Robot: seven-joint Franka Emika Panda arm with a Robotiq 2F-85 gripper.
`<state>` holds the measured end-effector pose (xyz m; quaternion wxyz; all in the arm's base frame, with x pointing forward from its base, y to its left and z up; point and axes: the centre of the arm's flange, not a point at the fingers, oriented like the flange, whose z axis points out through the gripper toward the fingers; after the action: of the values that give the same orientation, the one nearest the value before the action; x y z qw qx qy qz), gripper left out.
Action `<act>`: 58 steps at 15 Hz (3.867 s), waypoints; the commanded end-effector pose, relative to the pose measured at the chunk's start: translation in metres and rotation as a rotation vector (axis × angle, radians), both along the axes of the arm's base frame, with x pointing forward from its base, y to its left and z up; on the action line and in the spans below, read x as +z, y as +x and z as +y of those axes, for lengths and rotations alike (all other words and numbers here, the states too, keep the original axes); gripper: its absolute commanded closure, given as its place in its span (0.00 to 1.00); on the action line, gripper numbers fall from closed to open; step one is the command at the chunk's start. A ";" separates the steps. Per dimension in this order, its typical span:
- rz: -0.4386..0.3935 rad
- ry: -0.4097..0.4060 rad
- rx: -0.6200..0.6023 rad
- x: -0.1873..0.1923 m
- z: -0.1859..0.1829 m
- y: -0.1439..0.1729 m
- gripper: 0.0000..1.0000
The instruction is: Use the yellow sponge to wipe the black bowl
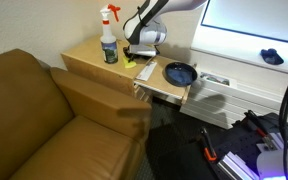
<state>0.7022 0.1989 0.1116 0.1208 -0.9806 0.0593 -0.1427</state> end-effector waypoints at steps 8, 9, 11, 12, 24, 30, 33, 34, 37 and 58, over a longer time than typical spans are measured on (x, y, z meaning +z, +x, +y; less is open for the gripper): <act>-0.061 0.166 -0.200 0.028 -0.065 -0.057 0.97; -0.067 0.207 -0.212 0.034 -0.069 -0.069 0.97; -0.070 0.286 -0.221 0.046 -0.074 -0.089 0.97; -0.068 0.313 -0.227 0.051 -0.075 -0.099 0.97; 0.033 0.247 -0.545 0.116 -0.173 -0.253 0.97; 0.064 0.252 -0.703 0.115 -0.200 -0.285 0.97; 0.052 0.254 -0.659 0.106 -0.189 -0.257 0.88; 0.052 0.255 -0.656 0.106 -0.188 -0.256 0.88; 0.052 0.255 -0.651 0.106 -0.185 -0.256 0.88; 0.217 0.367 -0.920 0.001 -0.240 -0.210 0.97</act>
<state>0.4847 -0.0392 0.1277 0.2231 -0.8222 0.5178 -0.0779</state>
